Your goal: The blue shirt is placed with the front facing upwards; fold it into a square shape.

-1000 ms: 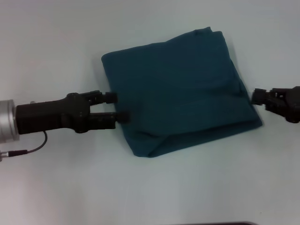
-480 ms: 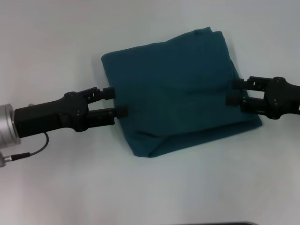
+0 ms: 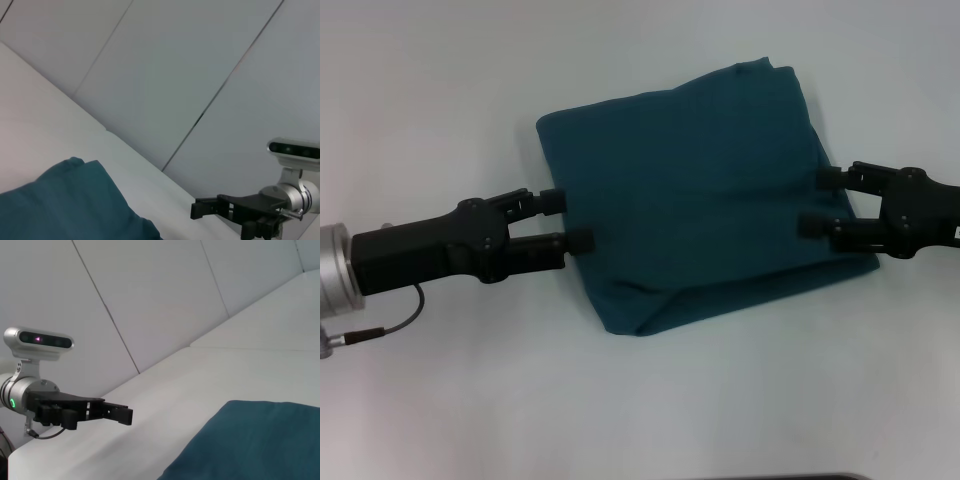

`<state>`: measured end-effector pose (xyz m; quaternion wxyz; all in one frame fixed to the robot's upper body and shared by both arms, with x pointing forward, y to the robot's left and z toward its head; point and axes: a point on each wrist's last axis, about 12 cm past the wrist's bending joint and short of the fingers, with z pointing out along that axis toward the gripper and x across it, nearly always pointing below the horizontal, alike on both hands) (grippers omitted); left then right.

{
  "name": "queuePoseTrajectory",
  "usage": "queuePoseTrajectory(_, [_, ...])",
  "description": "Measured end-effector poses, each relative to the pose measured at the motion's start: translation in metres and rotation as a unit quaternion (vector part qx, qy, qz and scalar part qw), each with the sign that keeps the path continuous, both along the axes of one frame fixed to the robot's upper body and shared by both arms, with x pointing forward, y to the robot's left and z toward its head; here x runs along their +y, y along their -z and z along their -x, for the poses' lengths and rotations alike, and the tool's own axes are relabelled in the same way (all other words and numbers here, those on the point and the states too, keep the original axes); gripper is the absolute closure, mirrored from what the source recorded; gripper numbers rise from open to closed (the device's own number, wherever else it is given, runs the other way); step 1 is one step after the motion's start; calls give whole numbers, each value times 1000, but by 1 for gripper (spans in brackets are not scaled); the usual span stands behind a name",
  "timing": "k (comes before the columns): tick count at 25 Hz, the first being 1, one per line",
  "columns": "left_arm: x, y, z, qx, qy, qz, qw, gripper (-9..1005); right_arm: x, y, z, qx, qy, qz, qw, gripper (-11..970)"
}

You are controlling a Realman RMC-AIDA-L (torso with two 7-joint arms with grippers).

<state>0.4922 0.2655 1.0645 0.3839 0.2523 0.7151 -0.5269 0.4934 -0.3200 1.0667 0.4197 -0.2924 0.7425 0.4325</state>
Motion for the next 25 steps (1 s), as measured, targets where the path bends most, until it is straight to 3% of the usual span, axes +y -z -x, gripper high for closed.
queuePoseTrajectory(4, [-2, 1, 0, -2, 3, -5, 1000, 80, 4, -1, -3, -2, -2, -1, 1000, 28])
queuePoseTrajectory(9, [-2, 4, -2, -2, -8, -15, 1000, 81, 14, -4, -15, -10, -4, -2, 1000, 29])
queuePoseTrajectory(25, [-1, 2, -4, -1, -8, -17, 1000, 88, 14, -19, -23, -7, -55, 16, 998, 32])
